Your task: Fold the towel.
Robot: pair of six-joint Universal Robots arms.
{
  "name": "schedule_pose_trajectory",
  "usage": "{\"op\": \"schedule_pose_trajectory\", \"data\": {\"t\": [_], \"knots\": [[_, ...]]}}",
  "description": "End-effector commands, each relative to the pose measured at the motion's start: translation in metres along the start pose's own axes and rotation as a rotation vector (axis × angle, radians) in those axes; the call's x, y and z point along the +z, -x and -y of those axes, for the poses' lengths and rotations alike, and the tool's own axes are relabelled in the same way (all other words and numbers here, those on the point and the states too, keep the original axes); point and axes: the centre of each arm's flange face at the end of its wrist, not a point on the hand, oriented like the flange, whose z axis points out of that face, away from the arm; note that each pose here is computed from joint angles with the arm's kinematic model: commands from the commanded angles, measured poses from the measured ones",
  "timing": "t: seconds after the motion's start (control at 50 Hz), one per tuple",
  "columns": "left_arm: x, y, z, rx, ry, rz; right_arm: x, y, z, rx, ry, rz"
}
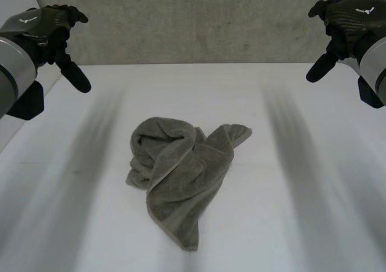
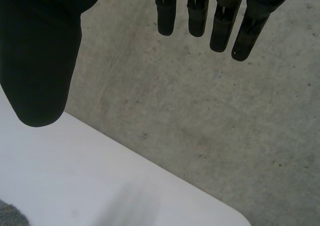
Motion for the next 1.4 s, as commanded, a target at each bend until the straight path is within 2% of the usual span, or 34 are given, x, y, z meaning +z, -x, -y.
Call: {"op": "schedule_pose_trajectory", "data": {"t": [0.02, 0.26, 0.36, 0.42, 0.46, 0.48, 0.52, 0.58, 0.62, 0.64, 0.68, 0.8, 0.86, 0.98, 1.04, 1.08, 1.14, 1.18, 1.2, 1.24, 1.36, 1.4], "knots": [[-0.003, -0.003, -0.001, 0.002, 0.022, -0.049, -0.003, -0.001, 0.003, 0.000, 0.001, 0.000], [-0.003, -0.007, -0.006, 0.003, 0.041, -0.090, -0.002, 0.001, -0.003, -0.005, 0.022, 0.014], [0.004, -0.006, -0.014, 0.007, 0.059, -0.089, 0.002, 0.010, -0.016, -0.011, 0.057, 0.070], [0.019, -0.006, -0.028, 0.013, 0.080, -0.104, 0.009, 0.022, -0.036, -0.005, 0.113, 0.145], [0.028, -0.006, -0.036, 0.013, 0.093, -0.120, 0.007, 0.046, -0.059, 0.012, 0.199, 0.258], [0.038, -0.007, -0.046, 0.012, 0.111, -0.143, 0.007, 0.046, -0.059, 0.013, 0.200, 0.258], [0.045, -0.009, -0.058, 0.012, 0.135, -0.166, 0.006, 0.071, -0.085, 0.068, 0.285, 0.340], [0.058, -0.013, -0.079, 0.011, 0.184, -0.208, 0.007, 0.081, -0.100, 0.110, 0.333, 0.365], [0.066, -0.016, -0.099, 0.006, 0.231, -0.238, 0.009, 0.102, -0.133, 0.203, 0.433, 0.410], [0.066, -0.017, -0.099, 0.006, 0.232, -0.238, 0.009, 0.102, -0.133, 0.204, 0.433, 0.410], [0.074, -0.020, -0.124, 0.001, 0.294, -0.262, 0.009, 0.127, -0.163, 0.253, 0.489, 0.466], [0.086, -0.027, -0.176, 0.012, 0.419, -0.282, 0.018, 0.162, -0.205, 0.256, 0.458, 0.517], [0.084, -0.029, -0.186, 0.041, 0.443, -0.292, 0.027, 0.168, -0.212, 0.252, 0.412, 0.509], [0.074, -0.041, -0.186, 0.062, 0.446, -0.322, 0.039, 0.169, -0.201, 0.250, 0.338, 0.498], [0.061, -0.046, -0.168, 0.072, 0.414, -0.323, 0.046, 0.164, -0.180, 0.239, 0.273, 0.489], [0.053, -0.046, -0.158, 0.072, 0.398, -0.312, 0.051, 0.152, -0.139, 0.206, 0.161, 0.472], [0.030, -0.051, -0.143, 0.083, 0.375, -0.312, 0.057, 0.141, -0.121, 0.185, 0.108, 0.451], [-0.004, -0.065, -0.135, 0.102, 0.359, -0.357, 0.066, 0.120, -0.090, 0.145, 0.018, 0.422], [-0.004, -0.065, -0.135, 0.102, 0.359, -0.357, 0.066, 0.120, -0.090, 0.144, 0.018, 0.422], [-0.036, -0.074, -0.139, 0.116, 0.383, -0.390, 0.063, 0.115, -0.068, 0.101, -0.030, 0.449], [-0.073, -0.083, -0.155, 0.122, 0.429, -0.403, 0.058, 0.115, -0.058, 0.026, -0.027, 0.520], [-0.090, -0.095, -0.163, 0.119, 0.437, -0.439, 0.053, 0.119, -0.070, -0.029, 0.031, 0.565]]}}
